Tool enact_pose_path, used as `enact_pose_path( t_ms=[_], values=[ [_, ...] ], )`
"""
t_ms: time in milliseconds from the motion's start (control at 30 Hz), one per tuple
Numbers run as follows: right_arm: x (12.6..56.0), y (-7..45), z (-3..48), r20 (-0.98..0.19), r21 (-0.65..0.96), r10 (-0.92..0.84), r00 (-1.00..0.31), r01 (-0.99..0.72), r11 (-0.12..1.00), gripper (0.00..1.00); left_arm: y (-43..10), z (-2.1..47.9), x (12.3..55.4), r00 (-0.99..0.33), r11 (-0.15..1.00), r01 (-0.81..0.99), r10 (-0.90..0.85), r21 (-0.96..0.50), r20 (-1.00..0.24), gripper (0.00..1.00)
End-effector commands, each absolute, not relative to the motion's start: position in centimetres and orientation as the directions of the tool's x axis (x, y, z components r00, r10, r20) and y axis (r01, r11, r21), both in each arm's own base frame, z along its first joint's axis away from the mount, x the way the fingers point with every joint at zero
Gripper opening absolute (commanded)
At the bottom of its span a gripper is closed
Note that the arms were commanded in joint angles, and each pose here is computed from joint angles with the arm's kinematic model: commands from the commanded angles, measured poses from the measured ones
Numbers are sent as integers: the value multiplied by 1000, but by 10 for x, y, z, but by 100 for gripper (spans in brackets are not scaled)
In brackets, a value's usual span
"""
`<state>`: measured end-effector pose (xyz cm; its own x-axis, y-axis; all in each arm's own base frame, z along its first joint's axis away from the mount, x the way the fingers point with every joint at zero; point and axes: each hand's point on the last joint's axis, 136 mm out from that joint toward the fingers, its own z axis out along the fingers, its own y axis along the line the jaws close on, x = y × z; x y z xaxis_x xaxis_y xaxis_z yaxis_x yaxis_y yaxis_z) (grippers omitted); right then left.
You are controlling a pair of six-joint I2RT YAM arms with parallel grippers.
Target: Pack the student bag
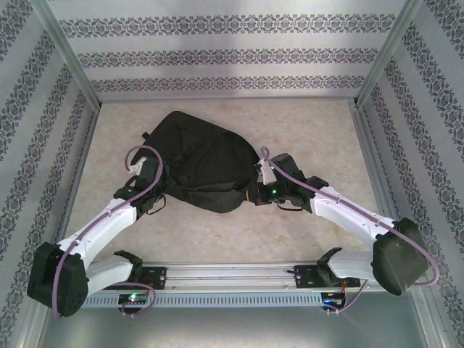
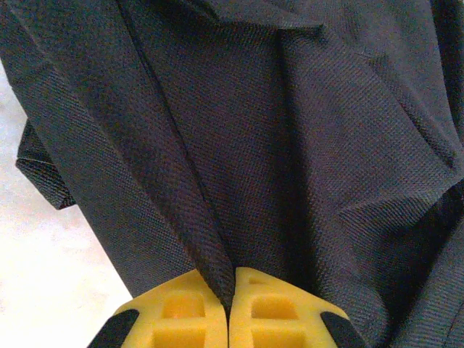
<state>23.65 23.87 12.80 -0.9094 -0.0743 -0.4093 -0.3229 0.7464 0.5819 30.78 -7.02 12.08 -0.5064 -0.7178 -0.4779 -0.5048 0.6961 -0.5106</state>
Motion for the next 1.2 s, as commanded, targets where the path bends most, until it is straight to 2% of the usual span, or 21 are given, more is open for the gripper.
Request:
enact_pose_path(
  t_ms=[0,133,233,400,600,633,700,733,833,933,1067,1167],
  values=[
    [245,217,134,-446,517,-41,-894,-294,804,0,-31,146,307,-413,709,-565,-686,-422,-600,0],
    [246,210,136,-467,505,-20,-884,-285,814,0,-29,145,308,-437,730,-566,-659,-382,-612,0],
    [232,233,146,-473,564,-89,-877,-378,734,0,-44,141,319,-504,772,-512,-626,-378,-596,0],
    [192,280,156,-498,566,-287,-819,-557,607,0,-82,142,346,-627,826,-408,-563,-389,-539,1],
    [165,317,167,-521,612,-369,-770,-638,468,0,-121,150,379,-716,906,-287,-419,-311,-559,19],
    [165,321,167,-520,612,-368,-771,-637,470,0,-125,149,383,-724,908,-284,-414,-310,-551,24],
    [167,328,165,-512,622,-362,-779,-627,469,0,-127,153,390,-723,909,-283,-411,-305,-554,43],
    [169,333,164,-508,628,-356,-784,-620,469,0,-124,157,391,-714,910,-289,-411,-297,-566,49],
    [182,335,152,-486,622,-324,-812,-581,525,0,-116,171,382,-685,896,-317,-443,-310,-579,59],
    [188,342,147,-474,641,-291,-831,-552,532,0,-119,173,359,-684,850,-342,-518,-401,-514,62],
    [189,354,148,-466,676,-286,-837,-546,496,0,-134,154,324,-688,731,-403,-639,-551,-344,57],
    [189,356,149,-468,678,-289,-835,-549,488,0,-150,152,313,-696,693,-391,-653,-606,-299,55]
  ],
)
